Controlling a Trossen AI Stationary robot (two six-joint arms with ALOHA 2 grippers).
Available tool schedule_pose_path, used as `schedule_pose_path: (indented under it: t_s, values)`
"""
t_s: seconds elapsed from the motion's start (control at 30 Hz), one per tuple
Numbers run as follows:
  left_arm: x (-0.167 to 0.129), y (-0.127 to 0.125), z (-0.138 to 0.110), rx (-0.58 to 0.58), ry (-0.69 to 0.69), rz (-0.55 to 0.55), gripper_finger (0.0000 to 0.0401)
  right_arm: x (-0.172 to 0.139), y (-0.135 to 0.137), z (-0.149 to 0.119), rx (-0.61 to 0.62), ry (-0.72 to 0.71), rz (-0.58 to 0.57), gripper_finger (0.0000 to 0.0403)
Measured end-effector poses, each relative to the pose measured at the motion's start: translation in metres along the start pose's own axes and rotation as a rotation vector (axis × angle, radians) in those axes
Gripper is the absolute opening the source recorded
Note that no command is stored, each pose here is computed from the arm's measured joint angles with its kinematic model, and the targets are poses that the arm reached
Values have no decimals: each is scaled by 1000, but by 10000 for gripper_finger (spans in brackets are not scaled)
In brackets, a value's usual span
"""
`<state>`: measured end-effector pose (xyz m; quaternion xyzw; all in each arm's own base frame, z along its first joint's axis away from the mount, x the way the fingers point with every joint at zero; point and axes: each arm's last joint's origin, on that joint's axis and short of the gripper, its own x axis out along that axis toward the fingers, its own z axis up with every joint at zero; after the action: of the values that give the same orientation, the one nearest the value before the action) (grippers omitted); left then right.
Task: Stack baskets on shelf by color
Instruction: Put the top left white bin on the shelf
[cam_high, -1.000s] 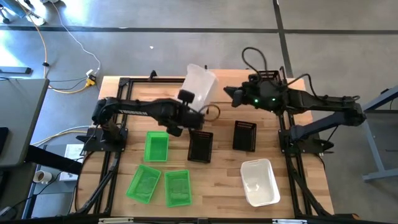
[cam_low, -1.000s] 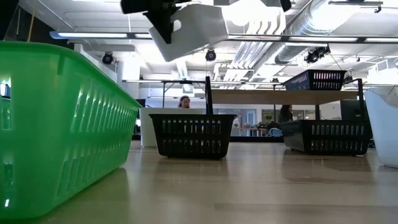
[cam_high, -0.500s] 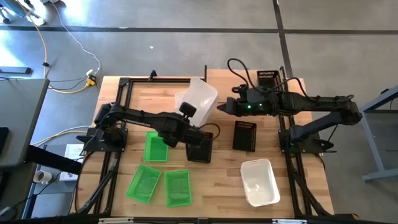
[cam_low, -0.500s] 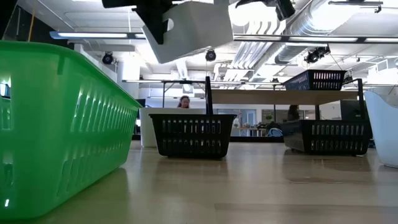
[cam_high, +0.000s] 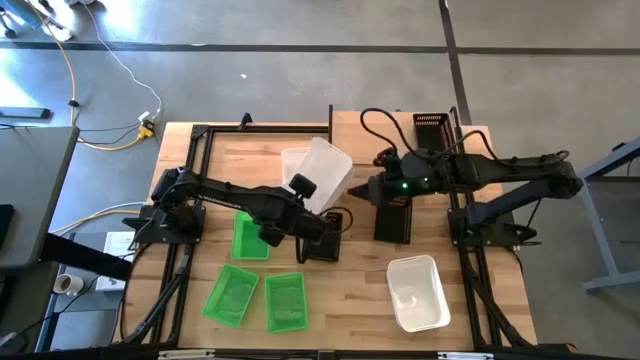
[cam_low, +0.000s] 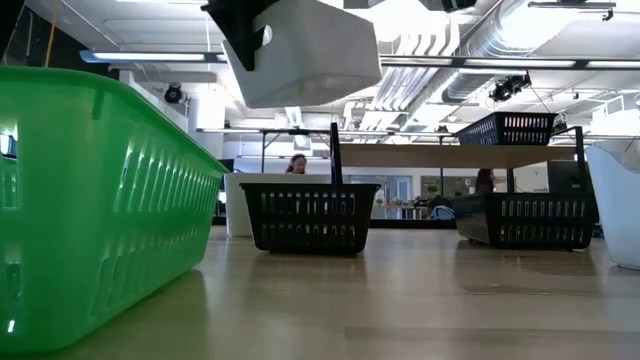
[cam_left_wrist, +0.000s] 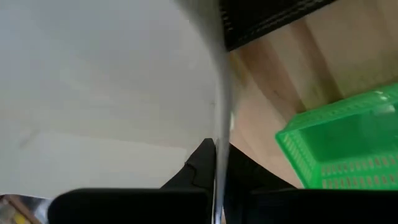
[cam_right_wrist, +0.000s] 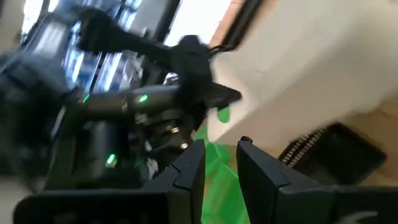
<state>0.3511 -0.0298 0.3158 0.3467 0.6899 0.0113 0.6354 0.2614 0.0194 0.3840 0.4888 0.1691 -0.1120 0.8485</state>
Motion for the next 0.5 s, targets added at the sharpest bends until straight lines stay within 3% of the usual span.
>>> schedule_pose_path:
  t_s: [0.2, 0.37, 0.5]
  values:
    - [-5, -9, 4, 113, -35, -48, 0, -19, 21, 11, -352, 30, 82, 78]
    - [-6, -12, 5, 161, -62, -99, 0, -42, 30, 24, -699, 86, 47, 78]
    - [-6, -13, 5, 166, -88, -155, 0, -56, 34, 34, -903, 129, 46, 78]
